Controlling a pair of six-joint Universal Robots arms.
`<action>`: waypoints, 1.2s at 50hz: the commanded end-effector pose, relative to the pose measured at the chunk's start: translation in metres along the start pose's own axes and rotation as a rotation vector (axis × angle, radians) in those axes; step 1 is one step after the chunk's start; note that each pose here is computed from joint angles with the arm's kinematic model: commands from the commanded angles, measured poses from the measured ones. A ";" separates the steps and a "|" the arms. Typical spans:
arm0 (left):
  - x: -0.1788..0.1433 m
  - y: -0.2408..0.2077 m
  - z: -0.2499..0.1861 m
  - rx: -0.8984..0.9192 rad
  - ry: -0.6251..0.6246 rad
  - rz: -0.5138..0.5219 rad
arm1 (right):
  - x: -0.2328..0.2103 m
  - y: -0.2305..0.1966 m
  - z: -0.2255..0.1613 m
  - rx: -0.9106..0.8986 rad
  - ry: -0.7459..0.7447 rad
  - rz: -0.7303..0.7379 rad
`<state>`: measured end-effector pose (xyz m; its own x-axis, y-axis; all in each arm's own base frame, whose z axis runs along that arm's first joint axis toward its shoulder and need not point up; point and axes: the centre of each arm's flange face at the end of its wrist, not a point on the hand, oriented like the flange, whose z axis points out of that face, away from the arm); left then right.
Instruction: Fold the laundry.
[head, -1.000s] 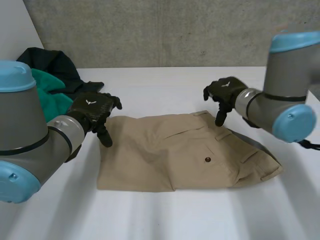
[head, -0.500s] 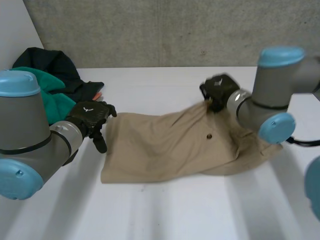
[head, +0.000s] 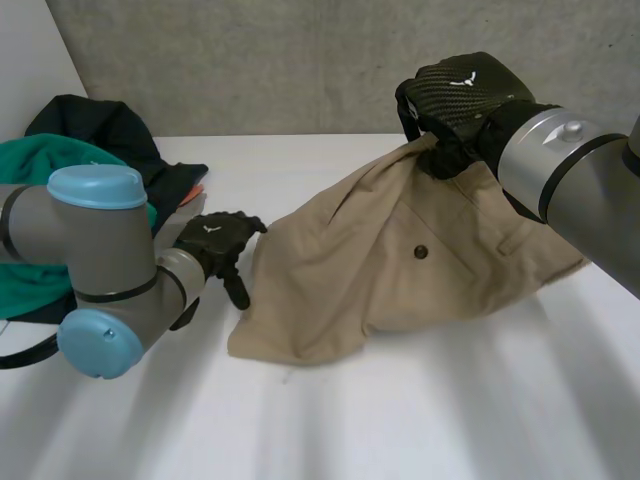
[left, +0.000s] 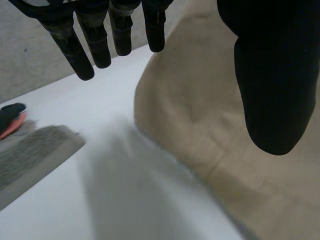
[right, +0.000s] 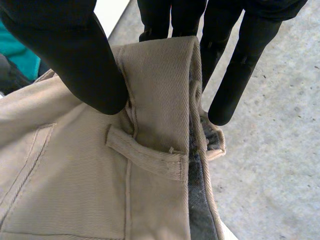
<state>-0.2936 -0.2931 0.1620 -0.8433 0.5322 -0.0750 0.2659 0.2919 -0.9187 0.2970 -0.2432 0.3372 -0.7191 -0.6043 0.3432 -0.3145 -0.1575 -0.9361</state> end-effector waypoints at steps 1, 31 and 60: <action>0.027 0.006 0.008 -0.033 0.117 -0.090 | -0.007 -0.004 -0.006 0.012 -0.015 0.012; -0.044 -0.287 -0.032 1.205 -0.119 0.096 | 0.100 -0.061 0.121 1.015 0.547 -0.223; 0.005 -0.008 0.018 -0.035 0.009 0.231 | -0.008 0.206 0.095 -0.199 0.078 0.018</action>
<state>-0.3203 -0.3357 0.1642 -0.8157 0.5359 -0.2178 0.2885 0.0506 -0.9561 0.3088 -0.3606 0.1481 -0.7947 -0.5045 0.3375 -0.3261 -0.1141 -0.9384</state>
